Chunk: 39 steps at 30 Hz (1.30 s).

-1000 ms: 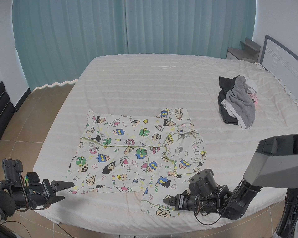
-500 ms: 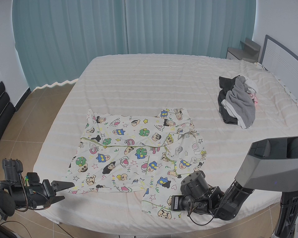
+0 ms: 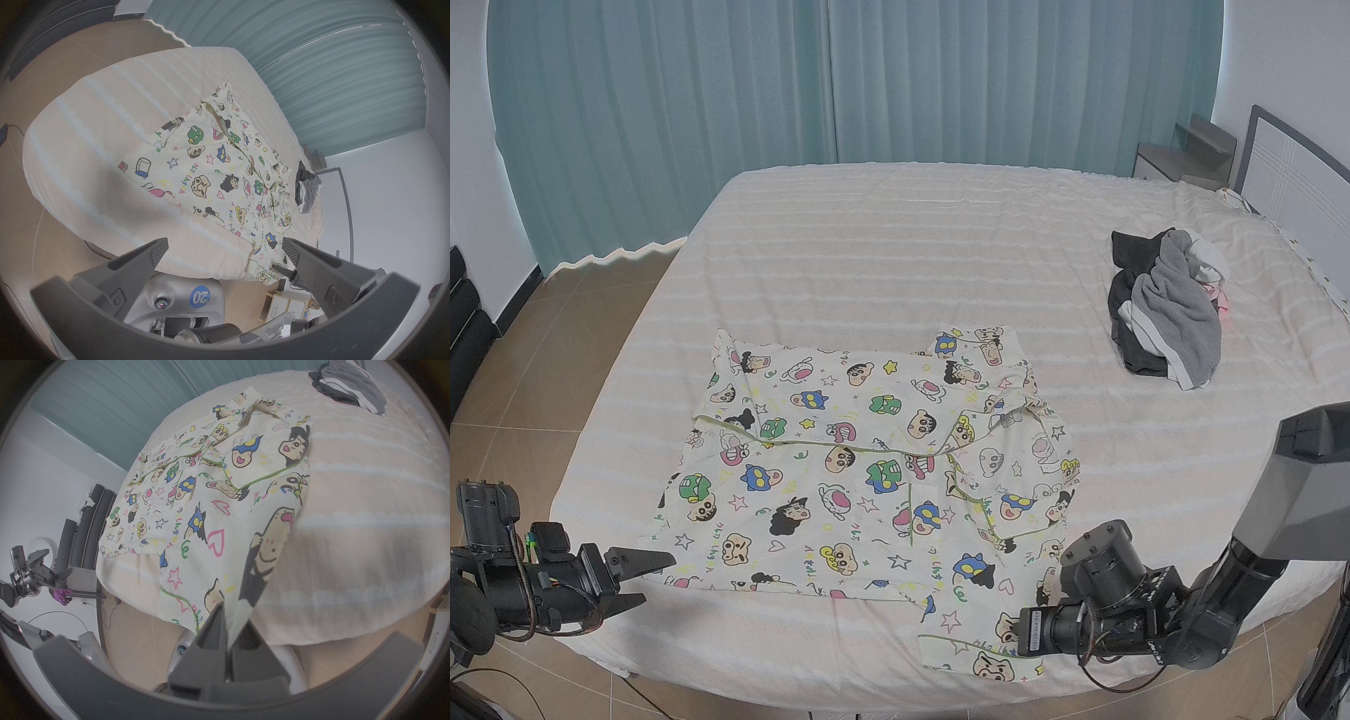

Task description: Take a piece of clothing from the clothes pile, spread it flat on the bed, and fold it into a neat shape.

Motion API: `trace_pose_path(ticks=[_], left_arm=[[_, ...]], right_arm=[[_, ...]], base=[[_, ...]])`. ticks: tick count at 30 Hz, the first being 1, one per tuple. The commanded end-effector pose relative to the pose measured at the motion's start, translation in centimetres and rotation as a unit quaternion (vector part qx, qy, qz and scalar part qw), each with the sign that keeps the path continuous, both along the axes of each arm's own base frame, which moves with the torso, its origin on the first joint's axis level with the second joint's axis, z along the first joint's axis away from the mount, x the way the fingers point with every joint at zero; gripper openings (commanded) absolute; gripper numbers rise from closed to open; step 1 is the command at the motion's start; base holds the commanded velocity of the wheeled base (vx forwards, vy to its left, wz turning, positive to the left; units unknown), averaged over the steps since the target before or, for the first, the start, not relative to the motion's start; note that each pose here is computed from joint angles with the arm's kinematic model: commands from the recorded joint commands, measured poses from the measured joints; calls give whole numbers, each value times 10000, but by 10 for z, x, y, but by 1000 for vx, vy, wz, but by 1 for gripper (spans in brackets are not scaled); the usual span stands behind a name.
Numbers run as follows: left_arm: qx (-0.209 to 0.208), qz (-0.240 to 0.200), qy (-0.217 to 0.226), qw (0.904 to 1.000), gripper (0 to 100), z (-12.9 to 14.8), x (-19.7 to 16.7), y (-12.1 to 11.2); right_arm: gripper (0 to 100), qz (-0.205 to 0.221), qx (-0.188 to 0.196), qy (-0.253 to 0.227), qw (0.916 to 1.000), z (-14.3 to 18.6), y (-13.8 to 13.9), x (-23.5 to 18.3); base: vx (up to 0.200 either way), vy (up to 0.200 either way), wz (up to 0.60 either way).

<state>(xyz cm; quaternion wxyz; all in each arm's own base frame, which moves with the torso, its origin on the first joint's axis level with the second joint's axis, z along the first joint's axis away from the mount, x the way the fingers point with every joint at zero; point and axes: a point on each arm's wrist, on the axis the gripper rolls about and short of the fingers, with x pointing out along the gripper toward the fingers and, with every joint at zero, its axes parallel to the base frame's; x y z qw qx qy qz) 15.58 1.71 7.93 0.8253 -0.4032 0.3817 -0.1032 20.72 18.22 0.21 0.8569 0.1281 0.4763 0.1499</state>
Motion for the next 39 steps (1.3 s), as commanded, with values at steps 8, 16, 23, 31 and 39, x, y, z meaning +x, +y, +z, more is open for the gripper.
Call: trace_pose_path(ticks=[8, 16, 23, 31, 39], left_arm=[[25, -10, 52, 10000, 100, -2, 0, 0], [83, 30, 164, 9998, 100, -5, 3, 0], [567, 248, 647, 9960, 100, -22, 13, 0], [1221, 75, 969, 9877, 100, -42, 19, 7], [1198, 142, 1029, 9873, 100, -51, 35, 12]], right_arm=[[0, -69, -46, 194, 9998, 5, -23, -16], [0, -93, -120, 282, 9995, 1, -26, -17], [0, -132, -192, 370, 9990, -2, -31, -21], [0, -145, -229, 369, 9989, -2, -33, -23], [0, -129, -241, 369, 9989, -2, -33, -25]], base=[[0, 0, 0], [0, 0, 0], [0, 0, 0], [0, 0, 0], [0, 0, 0]])
